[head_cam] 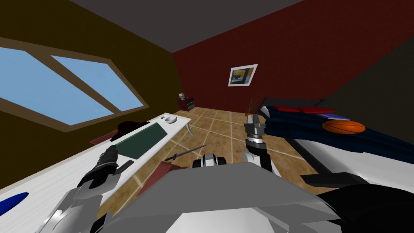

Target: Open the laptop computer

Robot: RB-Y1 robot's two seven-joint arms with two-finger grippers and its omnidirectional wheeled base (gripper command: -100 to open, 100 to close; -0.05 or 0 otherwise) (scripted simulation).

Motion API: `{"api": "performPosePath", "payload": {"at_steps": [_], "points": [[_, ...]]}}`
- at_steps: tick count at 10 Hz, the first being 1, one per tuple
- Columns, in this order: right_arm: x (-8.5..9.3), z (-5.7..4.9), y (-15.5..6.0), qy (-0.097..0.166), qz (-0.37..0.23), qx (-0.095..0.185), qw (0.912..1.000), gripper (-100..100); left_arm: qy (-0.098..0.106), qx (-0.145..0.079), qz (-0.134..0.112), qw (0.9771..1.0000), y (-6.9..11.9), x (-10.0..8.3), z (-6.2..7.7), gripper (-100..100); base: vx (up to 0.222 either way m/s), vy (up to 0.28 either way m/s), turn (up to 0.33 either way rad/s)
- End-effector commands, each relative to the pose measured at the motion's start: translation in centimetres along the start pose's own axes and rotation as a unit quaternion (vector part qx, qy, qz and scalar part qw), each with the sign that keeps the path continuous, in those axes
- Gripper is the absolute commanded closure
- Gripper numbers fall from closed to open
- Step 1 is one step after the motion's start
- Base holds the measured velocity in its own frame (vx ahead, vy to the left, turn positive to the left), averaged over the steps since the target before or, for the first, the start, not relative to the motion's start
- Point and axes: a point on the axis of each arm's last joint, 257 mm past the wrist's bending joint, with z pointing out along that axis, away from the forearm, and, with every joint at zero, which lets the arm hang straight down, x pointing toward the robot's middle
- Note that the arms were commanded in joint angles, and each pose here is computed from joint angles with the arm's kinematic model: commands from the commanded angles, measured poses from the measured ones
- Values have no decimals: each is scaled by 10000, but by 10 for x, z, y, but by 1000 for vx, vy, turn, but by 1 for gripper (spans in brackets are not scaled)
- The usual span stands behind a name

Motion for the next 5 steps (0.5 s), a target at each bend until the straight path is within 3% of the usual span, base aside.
{"api": "performPosePath", "payload": {"at_steps": [1,2,5], "points": [[0,0,0,0,1,-1,10000,0,-8,7,0,10000,-1,-1,0,-100,4,5,3],[0,0,0,0,1,-1,10000,0,-9,10,0,10000,-1,-1,1,100,0,0,0],[0,0,0,0,2,-2,10000,0,59,-304,-295,9991,0,-9,16,100,-145,68,-305]]}}
